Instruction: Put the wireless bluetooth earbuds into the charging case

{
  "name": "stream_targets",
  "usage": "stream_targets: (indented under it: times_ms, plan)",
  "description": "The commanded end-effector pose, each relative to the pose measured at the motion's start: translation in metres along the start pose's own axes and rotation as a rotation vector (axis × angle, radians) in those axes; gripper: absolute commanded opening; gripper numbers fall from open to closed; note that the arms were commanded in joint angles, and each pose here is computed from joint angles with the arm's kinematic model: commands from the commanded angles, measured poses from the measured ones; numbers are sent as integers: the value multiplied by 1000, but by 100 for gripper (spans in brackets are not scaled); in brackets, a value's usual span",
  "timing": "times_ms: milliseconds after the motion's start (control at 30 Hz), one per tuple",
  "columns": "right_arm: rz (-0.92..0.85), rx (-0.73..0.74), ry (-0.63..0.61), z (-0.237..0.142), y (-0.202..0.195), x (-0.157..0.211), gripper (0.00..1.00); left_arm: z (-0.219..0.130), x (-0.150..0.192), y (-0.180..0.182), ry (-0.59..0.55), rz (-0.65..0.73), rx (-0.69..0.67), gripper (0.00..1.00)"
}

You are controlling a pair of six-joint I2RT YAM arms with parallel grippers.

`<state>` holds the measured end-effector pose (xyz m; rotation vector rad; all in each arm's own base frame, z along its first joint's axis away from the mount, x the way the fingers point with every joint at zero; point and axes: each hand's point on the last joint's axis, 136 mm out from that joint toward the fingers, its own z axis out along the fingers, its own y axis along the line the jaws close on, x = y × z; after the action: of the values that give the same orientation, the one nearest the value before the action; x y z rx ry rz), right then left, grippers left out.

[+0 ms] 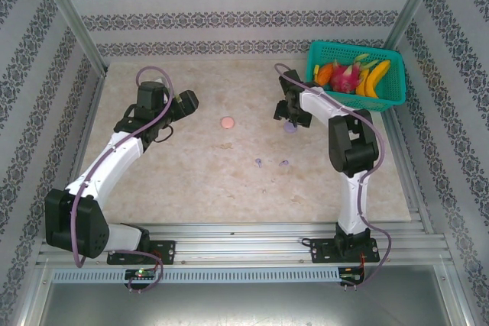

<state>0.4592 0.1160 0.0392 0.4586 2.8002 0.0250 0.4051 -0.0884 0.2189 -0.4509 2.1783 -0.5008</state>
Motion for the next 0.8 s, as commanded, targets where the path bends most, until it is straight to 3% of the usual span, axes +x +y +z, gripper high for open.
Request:
stream_targets:
  times_ms: [0, 467, 667, 767]
  plan:
    - [-13, 36, 41, 10, -9, 5, 79, -3, -7, -1, -31, -37, 26, 100]
    - [-18, -15, 93, 25, -3, 25, 68, 9, 0, 0, 1, -47, 26, 100]
    - [-53, -44, 92, 22, 4, 28, 52, 11, 1, 2, 2, -46, 20, 100]
    - [-102, -68, 75, 13, 15, 30, 49, 11, 2, 1, 4, -45, 24, 100]
